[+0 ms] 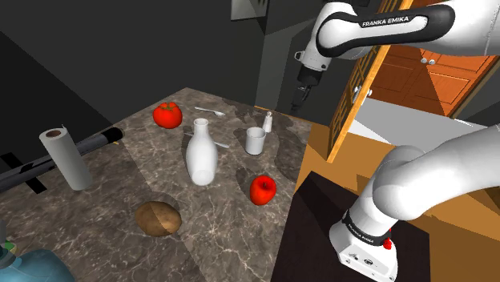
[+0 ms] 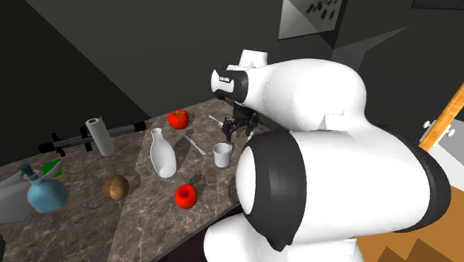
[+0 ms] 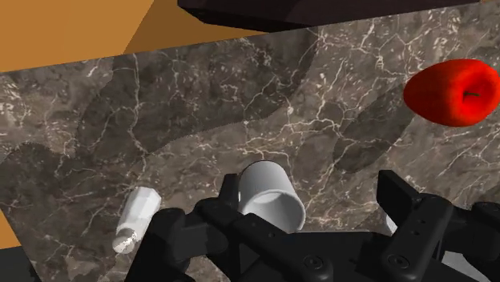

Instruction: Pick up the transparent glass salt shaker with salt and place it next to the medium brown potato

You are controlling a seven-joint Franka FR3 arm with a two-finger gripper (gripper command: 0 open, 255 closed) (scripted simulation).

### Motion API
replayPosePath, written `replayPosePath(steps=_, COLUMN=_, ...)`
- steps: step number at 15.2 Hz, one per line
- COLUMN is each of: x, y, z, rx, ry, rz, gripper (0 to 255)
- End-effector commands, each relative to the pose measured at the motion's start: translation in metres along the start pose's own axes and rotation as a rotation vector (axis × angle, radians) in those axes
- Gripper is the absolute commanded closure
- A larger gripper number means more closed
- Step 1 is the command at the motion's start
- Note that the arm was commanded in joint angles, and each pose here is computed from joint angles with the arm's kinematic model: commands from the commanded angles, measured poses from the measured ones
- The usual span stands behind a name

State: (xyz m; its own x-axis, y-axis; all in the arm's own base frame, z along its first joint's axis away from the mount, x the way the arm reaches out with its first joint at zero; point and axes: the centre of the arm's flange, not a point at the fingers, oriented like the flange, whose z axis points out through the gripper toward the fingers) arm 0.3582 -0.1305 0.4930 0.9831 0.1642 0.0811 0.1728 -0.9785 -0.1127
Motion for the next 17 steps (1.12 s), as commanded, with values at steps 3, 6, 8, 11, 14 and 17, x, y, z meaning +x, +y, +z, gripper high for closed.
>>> replayPosePath(steps=3, x=0.015, y=0.044, z=0.026, rx=0.005, ry=0.028, rz=-0.029, gripper=0)
replayPosePath(steps=6, x=0.028, y=0.075, z=0.045, rx=0.009, ry=0.048, rz=-0.050, gripper=0)
replayPosePath(steps=8, x=0.037, y=0.097, z=0.058, rx=0.012, ry=0.061, rz=-0.064, gripper=0)
replayPosePath(steps=11, x=0.051, y=0.128, z=0.077, rx=0.017, ry=0.081, rz=-0.085, gripper=0)
replayPosePath(steps=14, x=0.066, y=0.159, z=0.096, rx=0.021, ry=0.100, rz=-0.105, gripper=0)
replayPosePath(steps=17, x=0.082, y=0.189, z=0.115, rx=0.026, ry=0.120, rz=-0.126, gripper=0)
